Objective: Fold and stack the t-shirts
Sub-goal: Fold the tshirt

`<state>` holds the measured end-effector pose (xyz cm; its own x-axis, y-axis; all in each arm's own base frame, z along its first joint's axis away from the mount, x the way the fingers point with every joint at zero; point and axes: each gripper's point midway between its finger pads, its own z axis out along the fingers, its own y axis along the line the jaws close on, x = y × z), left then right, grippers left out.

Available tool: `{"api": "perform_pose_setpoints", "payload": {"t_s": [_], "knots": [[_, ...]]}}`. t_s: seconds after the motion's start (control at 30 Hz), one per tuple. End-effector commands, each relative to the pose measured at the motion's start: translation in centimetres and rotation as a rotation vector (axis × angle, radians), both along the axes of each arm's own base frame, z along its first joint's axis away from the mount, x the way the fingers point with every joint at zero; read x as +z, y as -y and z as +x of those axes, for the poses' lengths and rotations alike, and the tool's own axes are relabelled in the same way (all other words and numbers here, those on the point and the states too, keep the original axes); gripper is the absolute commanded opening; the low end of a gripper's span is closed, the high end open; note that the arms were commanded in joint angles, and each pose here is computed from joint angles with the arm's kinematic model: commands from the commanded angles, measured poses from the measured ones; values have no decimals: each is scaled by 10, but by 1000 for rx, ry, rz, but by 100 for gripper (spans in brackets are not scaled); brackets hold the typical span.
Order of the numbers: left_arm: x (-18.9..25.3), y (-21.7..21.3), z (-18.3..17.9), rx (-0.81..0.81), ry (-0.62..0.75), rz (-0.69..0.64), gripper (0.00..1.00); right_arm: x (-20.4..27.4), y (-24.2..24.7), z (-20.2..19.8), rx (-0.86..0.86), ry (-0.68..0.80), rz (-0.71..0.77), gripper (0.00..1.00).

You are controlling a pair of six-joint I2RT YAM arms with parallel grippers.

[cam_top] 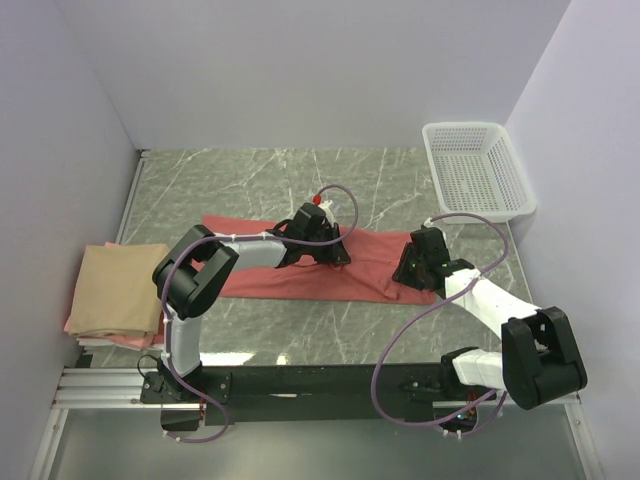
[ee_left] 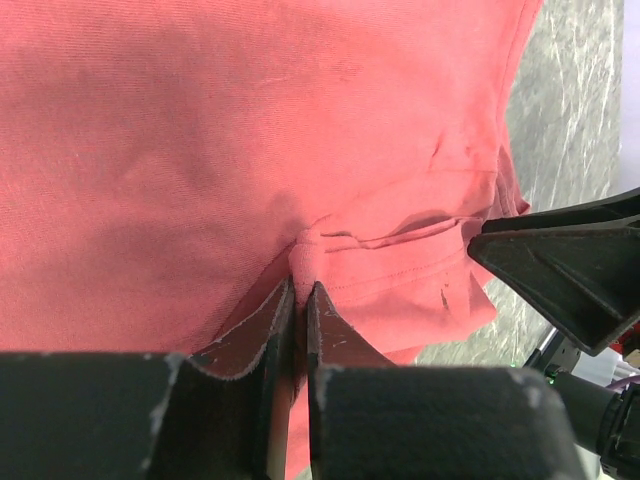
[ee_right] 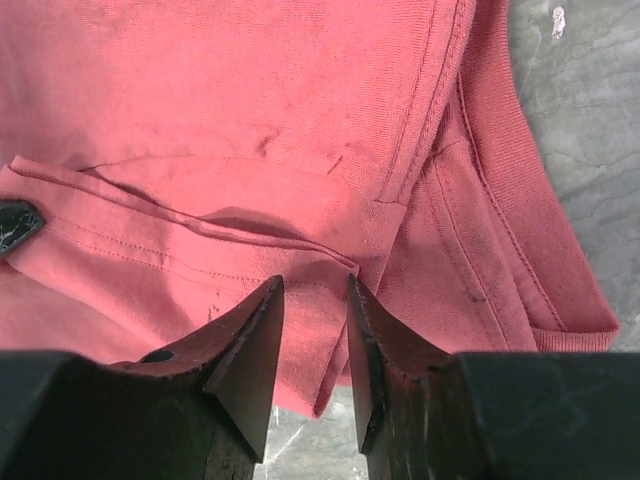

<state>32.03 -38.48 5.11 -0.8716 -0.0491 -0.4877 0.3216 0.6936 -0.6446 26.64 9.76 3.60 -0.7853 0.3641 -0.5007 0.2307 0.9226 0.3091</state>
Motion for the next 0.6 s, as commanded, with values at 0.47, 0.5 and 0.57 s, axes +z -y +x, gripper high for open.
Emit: {"api": "perform_pose_setpoints", "payload": {"t_s": [0.47, 0.5, 0.57], "knots": [[9, 9, -1, -24, 21, -53, 11, 0, 1, 9, -35, -11, -23, 34], [9, 10, -2, -27, 20, -57, 11, 1, 0, 10, -35, -10, -18, 33], [9, 11, -3, -30, 18, -59, 11, 2, -1, 12, -33, -7, -13, 27]]}}
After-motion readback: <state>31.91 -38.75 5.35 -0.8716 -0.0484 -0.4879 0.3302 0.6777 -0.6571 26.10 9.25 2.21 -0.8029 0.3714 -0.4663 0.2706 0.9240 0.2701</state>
